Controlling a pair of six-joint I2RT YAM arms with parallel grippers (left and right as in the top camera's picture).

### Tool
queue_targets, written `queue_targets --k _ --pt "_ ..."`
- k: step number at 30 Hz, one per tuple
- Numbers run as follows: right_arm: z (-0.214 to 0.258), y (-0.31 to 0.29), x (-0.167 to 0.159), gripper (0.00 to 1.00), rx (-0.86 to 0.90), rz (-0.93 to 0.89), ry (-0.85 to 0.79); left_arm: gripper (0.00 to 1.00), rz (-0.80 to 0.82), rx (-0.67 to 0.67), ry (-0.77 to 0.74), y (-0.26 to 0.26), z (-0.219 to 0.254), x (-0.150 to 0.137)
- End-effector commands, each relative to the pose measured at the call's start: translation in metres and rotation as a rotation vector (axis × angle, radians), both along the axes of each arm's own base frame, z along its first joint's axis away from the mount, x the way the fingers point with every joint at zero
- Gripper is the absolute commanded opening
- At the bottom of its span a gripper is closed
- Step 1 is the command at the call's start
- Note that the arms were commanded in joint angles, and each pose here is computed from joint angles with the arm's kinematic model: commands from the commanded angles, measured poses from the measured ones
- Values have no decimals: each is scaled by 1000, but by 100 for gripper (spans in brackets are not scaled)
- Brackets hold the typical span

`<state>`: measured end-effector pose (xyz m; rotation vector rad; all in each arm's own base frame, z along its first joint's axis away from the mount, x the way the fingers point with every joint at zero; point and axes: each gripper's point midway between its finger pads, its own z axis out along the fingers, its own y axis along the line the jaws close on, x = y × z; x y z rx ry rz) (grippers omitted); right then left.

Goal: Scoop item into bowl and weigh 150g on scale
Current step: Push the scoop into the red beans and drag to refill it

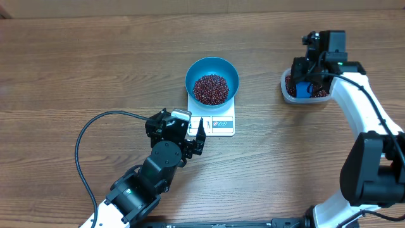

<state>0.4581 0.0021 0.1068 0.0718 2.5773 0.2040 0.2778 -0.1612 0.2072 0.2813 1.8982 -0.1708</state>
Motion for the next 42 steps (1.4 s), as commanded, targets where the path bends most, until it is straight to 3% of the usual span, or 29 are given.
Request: queue_targets --k 1,13,42 --pt "-14 -9 -21 4 100 -38 98 100 17 -11 5 1 -2 0" --pt "-9 -30 -32 4 275 -66 110 100 17 -11 5 1 -2 0" --pt "-7 -51 -35 4 304 -111 99 99 17 -11 5 1 -2 0"
